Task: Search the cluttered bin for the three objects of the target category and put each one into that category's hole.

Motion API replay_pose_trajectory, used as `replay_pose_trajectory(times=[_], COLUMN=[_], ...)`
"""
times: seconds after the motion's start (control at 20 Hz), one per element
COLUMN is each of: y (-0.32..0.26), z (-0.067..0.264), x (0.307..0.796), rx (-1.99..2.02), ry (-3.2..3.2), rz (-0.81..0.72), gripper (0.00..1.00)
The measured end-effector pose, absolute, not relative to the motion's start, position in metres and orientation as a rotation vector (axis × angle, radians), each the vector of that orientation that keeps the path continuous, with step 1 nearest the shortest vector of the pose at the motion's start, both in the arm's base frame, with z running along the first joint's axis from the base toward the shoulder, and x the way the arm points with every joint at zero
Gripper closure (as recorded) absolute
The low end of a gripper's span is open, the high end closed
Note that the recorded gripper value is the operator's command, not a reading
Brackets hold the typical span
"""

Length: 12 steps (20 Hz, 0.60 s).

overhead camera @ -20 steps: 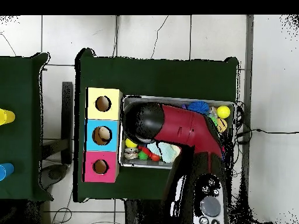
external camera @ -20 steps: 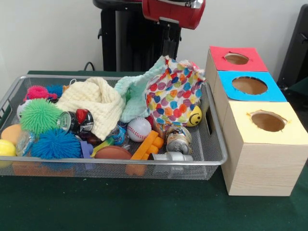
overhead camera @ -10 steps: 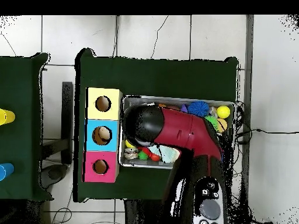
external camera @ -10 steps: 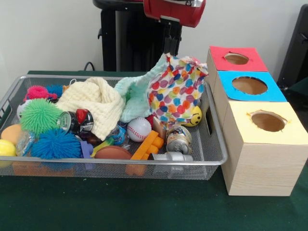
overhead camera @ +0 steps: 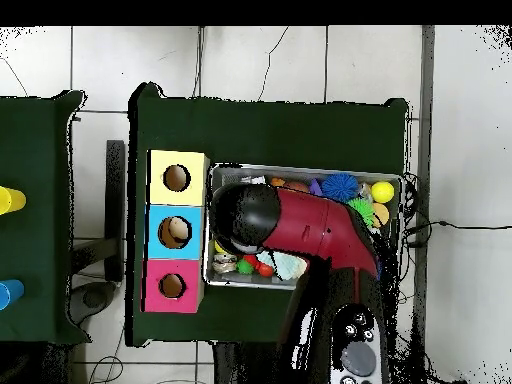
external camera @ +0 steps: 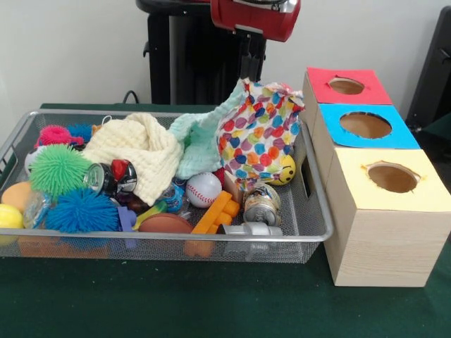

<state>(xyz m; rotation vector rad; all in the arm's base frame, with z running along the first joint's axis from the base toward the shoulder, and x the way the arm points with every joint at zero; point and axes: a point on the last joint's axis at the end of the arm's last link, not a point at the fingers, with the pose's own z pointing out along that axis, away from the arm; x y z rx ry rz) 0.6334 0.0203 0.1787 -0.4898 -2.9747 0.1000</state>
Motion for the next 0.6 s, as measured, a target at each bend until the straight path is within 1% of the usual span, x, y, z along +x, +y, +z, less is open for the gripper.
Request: replay_pose_trajectory(times=[0.5,0.55,0.6], y=[0.0215,0.0214,0.0214], z=[0.1752,0.1751,0.1750], x=[0.6285,0.6284,0.6284], rx=[-0.488,-0.488,-0.488], ry=[-2.962,-2.962,-2.962], rz=[0.098,0.098,0.098], gripper=[1.00,0.00,0.00])
